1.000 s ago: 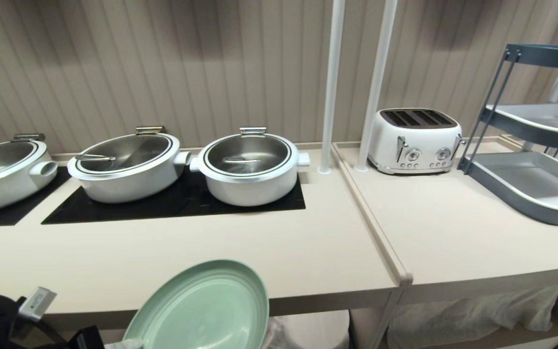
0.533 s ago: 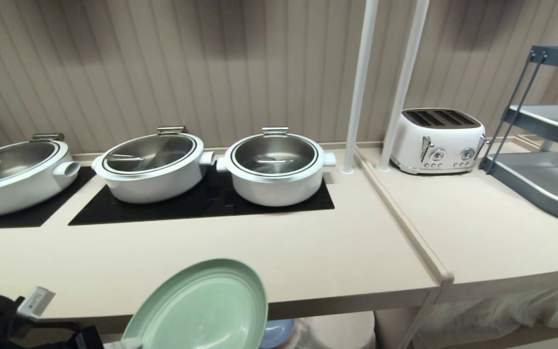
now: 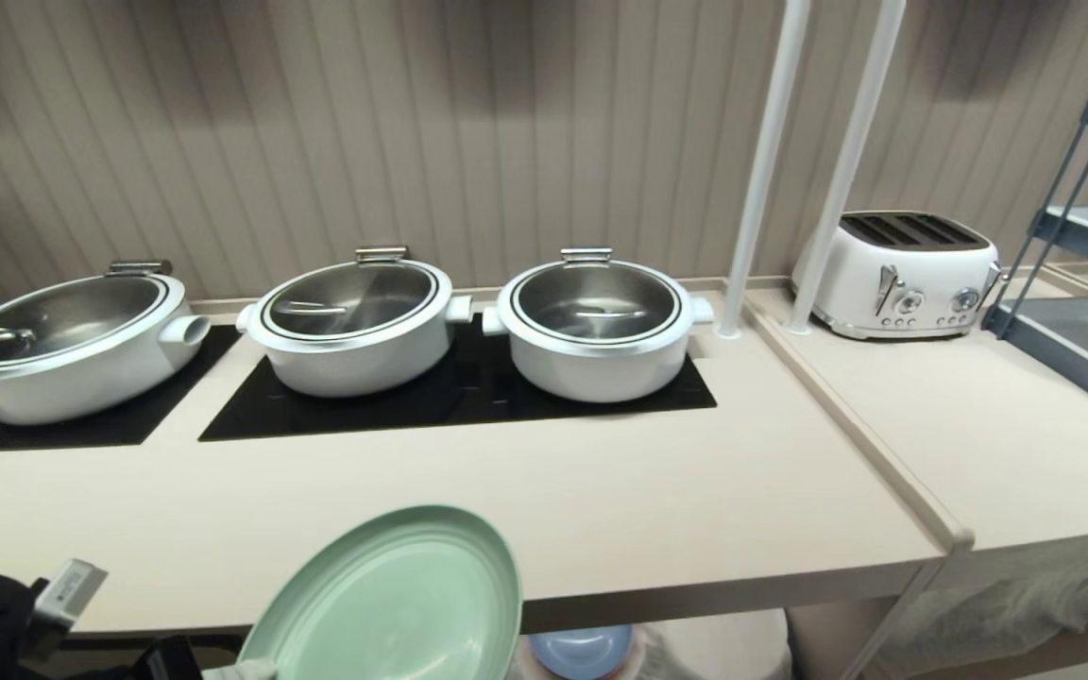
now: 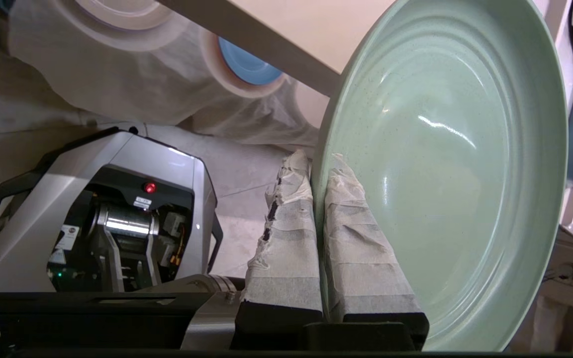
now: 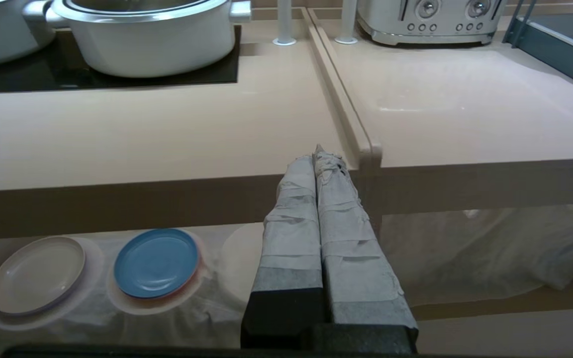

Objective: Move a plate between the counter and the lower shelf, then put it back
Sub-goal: Put the plate

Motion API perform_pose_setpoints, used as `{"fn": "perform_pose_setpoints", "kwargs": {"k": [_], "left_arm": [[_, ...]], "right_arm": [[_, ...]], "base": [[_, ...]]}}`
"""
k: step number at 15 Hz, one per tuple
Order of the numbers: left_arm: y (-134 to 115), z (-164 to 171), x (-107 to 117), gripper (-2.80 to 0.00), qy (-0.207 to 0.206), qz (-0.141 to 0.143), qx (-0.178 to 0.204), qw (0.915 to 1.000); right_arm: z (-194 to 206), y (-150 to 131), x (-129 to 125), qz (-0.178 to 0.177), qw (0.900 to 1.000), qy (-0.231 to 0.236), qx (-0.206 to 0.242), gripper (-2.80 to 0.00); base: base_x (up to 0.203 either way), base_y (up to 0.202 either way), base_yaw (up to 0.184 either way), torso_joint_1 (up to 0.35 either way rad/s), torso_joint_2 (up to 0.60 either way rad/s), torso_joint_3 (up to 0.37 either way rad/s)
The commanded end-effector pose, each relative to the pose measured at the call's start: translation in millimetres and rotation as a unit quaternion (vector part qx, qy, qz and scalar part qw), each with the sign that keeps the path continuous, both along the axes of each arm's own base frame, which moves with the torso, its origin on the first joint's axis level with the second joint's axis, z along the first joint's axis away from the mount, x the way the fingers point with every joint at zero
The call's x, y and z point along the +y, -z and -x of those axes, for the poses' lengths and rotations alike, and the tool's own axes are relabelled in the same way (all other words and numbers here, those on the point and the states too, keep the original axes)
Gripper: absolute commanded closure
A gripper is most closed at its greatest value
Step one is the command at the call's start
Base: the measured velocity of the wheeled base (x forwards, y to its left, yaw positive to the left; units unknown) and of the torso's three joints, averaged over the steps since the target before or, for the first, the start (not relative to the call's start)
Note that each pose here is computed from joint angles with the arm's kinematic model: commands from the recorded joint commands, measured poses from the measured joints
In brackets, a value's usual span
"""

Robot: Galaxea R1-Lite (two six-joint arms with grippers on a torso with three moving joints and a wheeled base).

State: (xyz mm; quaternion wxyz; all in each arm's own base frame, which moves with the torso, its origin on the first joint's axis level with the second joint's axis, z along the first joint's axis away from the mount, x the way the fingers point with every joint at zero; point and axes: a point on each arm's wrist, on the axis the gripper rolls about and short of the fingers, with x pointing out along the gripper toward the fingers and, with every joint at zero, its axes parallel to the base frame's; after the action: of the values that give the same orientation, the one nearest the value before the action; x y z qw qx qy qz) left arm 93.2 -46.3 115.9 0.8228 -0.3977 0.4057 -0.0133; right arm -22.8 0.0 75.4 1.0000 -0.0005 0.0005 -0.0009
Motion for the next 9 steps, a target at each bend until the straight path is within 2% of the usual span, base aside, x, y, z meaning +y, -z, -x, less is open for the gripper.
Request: {"fn": "perform_pose_setpoints", "kwargs": {"k": [1,9], "left_arm": [[-0.4,-0.2,-0.1,0.00,-0.002,0.003,0.000,1.0000],[-0.8,-0.3,-0.2,0.00,-0.001,0.003,-0.001,1.0000]], "right_arm": [[0.0,-0.1,0.0,0.000,1.000,0.000,-0.001,0.00],[0.0,-0.1,0.0,0.000,1.000,0.000,-0.001,0.00]], "base": [[0.000,0.195,-0.002,0.002,0.00,0.002],[0.000,0.184,0.000,0.000,0.00,0.001]]}}
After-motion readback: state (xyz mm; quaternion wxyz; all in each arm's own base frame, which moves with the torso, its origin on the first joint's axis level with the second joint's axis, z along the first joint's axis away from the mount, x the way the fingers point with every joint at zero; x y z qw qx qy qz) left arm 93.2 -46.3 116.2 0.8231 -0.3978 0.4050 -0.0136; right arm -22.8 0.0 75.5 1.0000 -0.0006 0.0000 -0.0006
